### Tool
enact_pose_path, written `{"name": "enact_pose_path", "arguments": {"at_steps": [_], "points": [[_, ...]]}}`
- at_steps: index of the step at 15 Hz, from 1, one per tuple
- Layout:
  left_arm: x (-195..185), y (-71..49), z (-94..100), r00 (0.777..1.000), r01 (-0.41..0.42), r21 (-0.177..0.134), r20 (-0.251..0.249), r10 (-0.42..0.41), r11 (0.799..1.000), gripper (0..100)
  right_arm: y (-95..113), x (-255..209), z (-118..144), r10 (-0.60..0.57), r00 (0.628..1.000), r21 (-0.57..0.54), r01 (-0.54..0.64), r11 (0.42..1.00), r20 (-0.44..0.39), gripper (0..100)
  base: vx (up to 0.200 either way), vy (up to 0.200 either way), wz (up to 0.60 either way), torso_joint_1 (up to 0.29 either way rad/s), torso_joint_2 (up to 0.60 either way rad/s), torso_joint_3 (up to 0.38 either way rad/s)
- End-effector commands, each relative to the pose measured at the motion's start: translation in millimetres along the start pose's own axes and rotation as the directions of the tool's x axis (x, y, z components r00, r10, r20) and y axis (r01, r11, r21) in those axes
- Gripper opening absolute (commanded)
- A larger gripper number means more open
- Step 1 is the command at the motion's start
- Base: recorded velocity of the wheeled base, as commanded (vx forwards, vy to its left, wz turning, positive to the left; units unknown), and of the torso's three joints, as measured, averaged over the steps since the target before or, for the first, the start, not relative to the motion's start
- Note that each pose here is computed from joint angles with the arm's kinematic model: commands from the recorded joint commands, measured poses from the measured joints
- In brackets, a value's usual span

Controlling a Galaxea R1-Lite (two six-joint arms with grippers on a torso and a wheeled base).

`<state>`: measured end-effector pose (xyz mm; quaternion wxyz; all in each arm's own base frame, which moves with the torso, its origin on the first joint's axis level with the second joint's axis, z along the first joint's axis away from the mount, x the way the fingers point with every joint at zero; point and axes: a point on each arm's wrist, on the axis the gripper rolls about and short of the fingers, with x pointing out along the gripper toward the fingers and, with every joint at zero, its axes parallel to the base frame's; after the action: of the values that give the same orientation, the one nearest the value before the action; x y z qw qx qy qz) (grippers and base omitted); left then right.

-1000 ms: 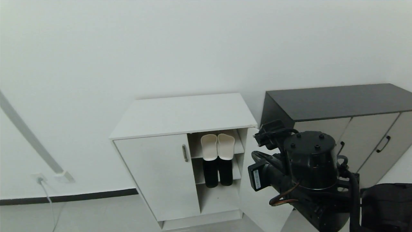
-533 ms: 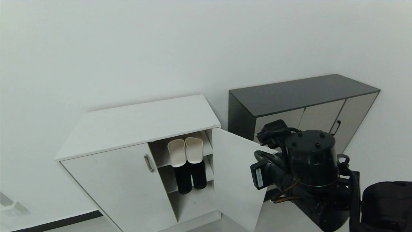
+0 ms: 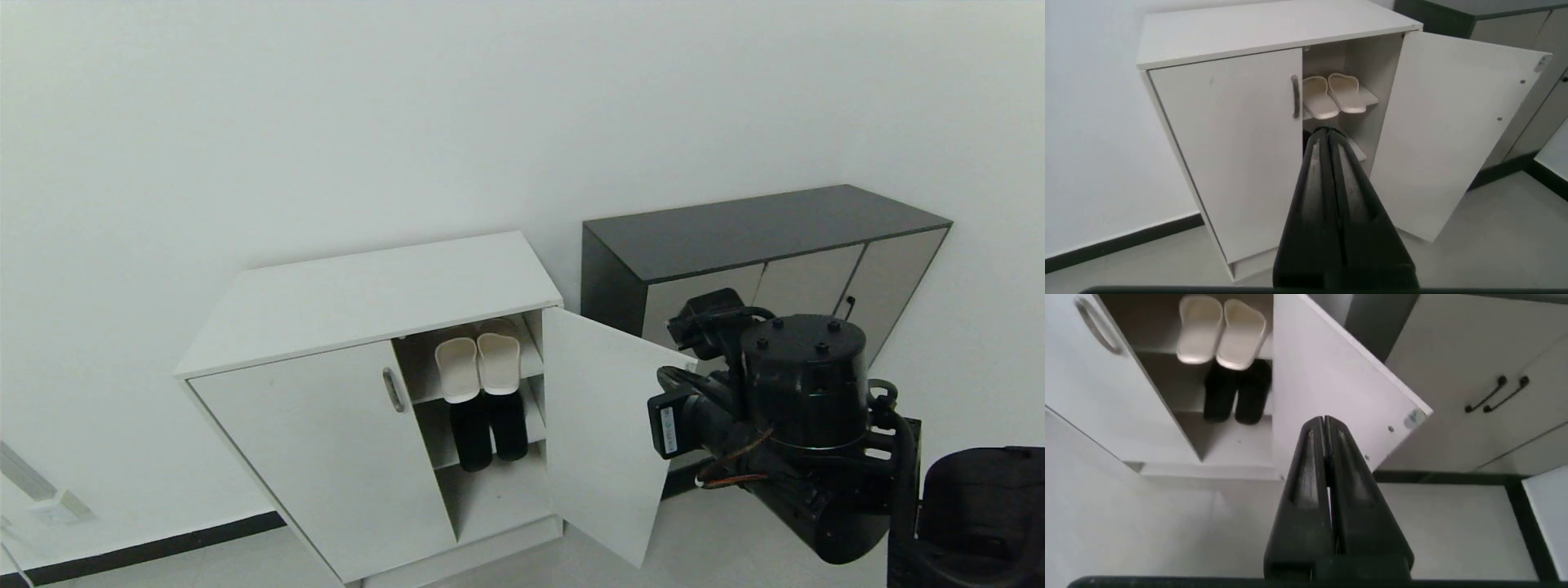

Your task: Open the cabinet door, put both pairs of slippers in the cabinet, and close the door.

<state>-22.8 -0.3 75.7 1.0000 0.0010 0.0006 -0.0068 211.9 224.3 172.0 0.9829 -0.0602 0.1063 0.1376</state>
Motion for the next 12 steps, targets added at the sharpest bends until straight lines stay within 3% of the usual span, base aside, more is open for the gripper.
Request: {"name": "enact_pose_path", "arguments": {"at_steps": [1,4,8,12], "points": [[0.1,0.0,-0.3,1.000,0.000,0.000,-0.002,0.000,1.000,0,-7.1,7.2,-1.8,-0.016,1.000,0.001,0.016,1.000,-0.008,0,0.000,0.000,0.00,0.000,0.00,0.000],[0.0,0.0,-0.4,1.000,0.000,0.000,0.000,0.000,1.000,0,-31.1,28.8,0.7,0.024,1.000,0.036,-0.023,0.999,-0.014,0,0.000,0.000,0.00,0.000,0.00,0.000],[0.1,0.0,-0.3,1.000,0.000,0.000,-0.002,0.000,1.000,0,-72.8,88.2,7.5,-0.029,0.997,0.071,0.034,0.997,-0.072,0,0.000,0.000,0.00,0.000,0.00,0.000],[0.1,0.0,-0.3,1.000,0.000,0.000,-0.002,0.000,1.000,0,-95.9,137.6,3.0,-0.066,0.994,0.105,0.075,0.992,-0.091,0,0.000,0.000,0.00,0.000,0.00,0.000]]}}
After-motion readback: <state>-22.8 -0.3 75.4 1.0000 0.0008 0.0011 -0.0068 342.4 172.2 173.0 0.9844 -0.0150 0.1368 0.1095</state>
